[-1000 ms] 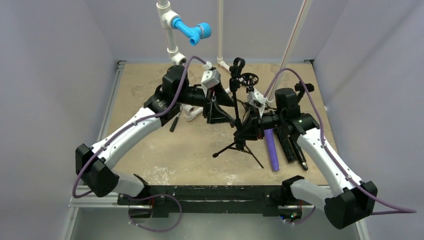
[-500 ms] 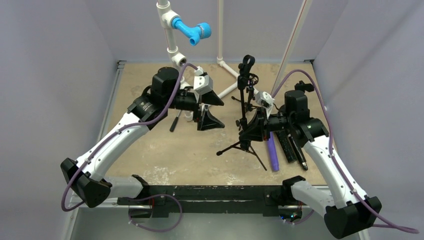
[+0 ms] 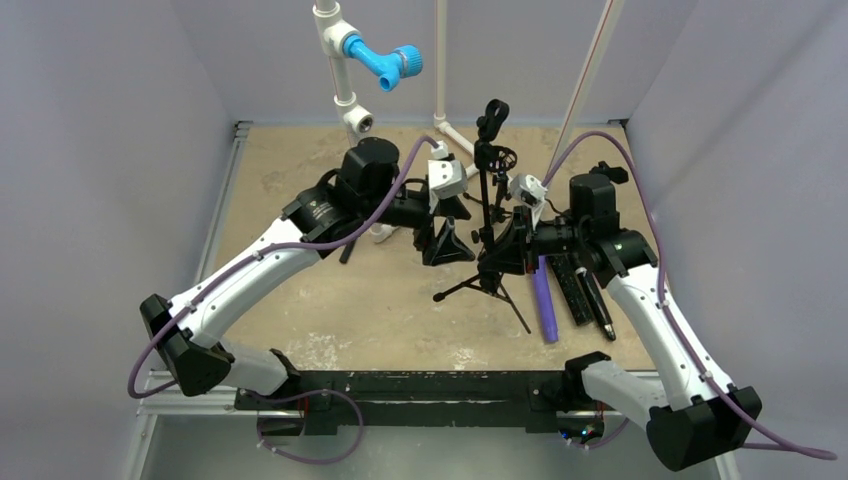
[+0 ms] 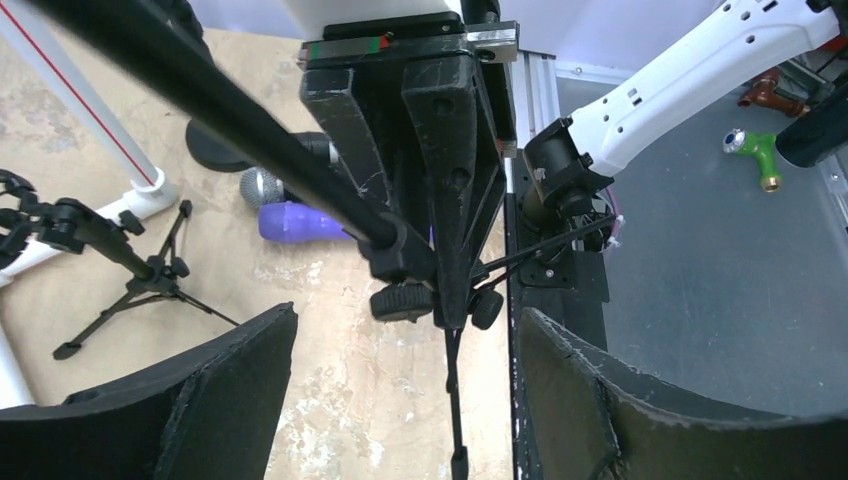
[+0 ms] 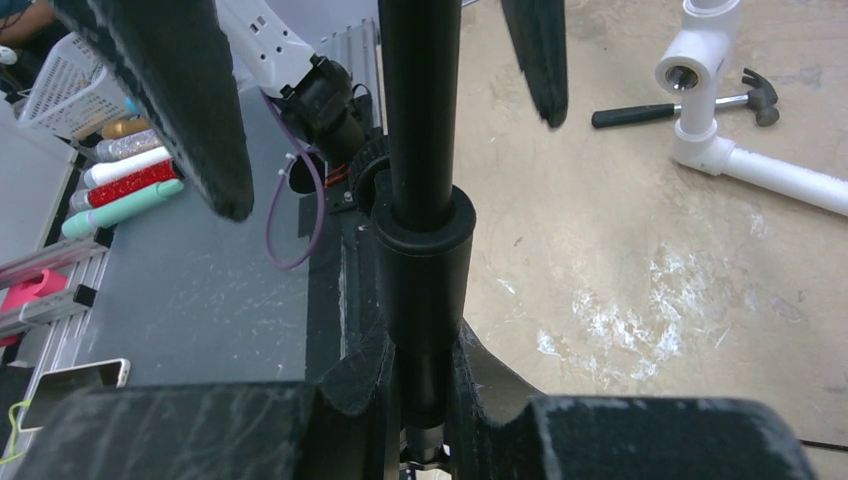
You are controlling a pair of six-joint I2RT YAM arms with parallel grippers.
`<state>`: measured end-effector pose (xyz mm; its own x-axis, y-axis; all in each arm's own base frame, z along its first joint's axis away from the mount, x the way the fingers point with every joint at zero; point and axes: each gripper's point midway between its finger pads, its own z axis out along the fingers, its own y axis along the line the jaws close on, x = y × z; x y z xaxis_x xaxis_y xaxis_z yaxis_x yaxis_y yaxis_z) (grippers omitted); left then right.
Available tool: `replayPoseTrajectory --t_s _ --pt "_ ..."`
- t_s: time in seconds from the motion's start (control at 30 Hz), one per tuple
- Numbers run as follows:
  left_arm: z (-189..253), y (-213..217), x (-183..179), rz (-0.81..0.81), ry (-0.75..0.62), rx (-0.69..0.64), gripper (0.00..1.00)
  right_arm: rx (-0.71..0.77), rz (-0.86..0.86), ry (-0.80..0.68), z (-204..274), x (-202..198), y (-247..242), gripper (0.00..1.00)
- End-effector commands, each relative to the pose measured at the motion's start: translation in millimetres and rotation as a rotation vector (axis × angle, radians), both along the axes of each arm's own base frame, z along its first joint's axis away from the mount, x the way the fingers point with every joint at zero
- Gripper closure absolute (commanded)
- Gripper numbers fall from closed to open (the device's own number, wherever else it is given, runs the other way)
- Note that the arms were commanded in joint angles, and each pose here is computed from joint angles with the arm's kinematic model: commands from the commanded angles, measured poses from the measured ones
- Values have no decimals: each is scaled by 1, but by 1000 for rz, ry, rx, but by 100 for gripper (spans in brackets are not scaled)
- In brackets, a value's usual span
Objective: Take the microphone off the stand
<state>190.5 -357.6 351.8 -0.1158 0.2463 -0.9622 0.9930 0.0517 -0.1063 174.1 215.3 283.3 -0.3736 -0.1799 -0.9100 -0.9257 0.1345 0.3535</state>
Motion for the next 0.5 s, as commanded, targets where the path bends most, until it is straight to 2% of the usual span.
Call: replayPoseTrajectory --t_s 0.0,0.2,0.47 --pt "3 -9 3 34 -12 24 24 29 4 -98 24 5 1 100" --pt "-3 -17 4 49 -9 45 39 22 -1 -95 21 5 1 100" --pt "-1 -26 7 38 17 37 74 4 -18 -104 16 7 -1 100"
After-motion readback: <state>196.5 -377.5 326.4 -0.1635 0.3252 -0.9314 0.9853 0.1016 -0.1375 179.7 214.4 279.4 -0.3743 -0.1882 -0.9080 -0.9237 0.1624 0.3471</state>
